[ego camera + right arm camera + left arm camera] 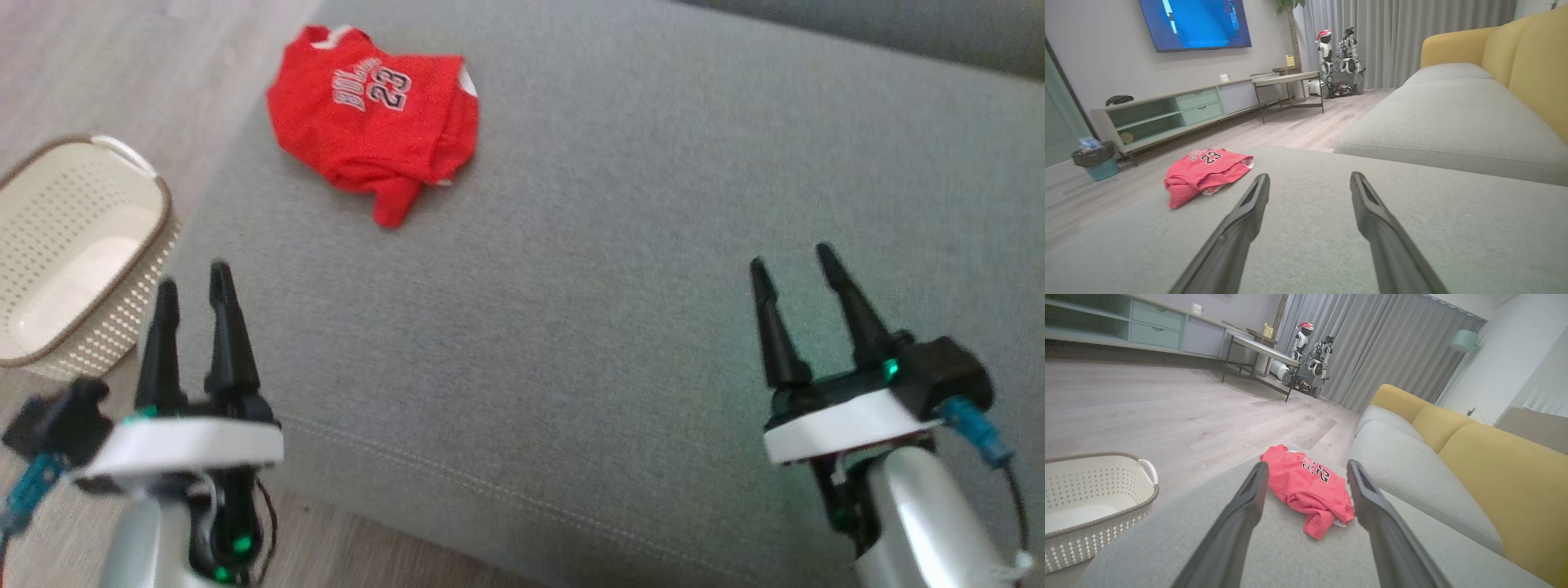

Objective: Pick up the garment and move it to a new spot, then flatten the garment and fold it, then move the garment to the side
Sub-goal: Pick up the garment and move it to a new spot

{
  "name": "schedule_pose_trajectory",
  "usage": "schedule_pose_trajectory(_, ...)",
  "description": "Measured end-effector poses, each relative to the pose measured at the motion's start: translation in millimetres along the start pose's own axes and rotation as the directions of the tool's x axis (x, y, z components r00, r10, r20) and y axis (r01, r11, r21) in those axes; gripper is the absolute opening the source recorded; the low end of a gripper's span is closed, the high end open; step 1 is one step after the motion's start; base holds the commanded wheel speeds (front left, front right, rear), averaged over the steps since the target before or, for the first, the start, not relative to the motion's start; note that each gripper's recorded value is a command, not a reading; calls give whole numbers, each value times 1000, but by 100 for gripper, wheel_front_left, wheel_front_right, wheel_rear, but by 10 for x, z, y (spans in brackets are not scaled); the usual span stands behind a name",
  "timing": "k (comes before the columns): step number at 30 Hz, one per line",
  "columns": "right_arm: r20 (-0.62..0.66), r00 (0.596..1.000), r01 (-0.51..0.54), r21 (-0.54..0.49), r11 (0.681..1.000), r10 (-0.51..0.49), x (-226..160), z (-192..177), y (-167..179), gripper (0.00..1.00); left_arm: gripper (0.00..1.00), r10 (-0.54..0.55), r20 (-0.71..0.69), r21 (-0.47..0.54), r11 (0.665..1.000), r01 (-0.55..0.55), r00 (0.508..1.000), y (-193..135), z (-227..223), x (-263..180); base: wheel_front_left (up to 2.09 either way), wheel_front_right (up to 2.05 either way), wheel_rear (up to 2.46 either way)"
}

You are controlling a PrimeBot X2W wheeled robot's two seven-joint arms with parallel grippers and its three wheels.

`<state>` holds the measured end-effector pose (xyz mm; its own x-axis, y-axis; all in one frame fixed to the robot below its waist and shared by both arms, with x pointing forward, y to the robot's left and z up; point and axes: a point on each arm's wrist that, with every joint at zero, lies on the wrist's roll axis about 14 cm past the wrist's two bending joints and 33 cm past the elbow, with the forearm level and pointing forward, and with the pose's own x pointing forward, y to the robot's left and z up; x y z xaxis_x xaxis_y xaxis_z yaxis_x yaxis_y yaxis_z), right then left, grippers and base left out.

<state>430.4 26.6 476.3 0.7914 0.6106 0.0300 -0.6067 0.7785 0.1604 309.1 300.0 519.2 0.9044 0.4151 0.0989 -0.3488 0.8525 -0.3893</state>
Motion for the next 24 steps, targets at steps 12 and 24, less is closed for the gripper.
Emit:
schedule_pose_trajectory(12,67,979,197,-96,976,-192,124,198,-921,100,100,-94,-197,84,990,112,976,-308,-769,801,0,0,0)
schedule_pose_trajectory(24,78,962,272,-142,952,-263,58,213,-1305,100,100,-128,-438,206,949,238,890,-532,-1546,1613,0,0,0)
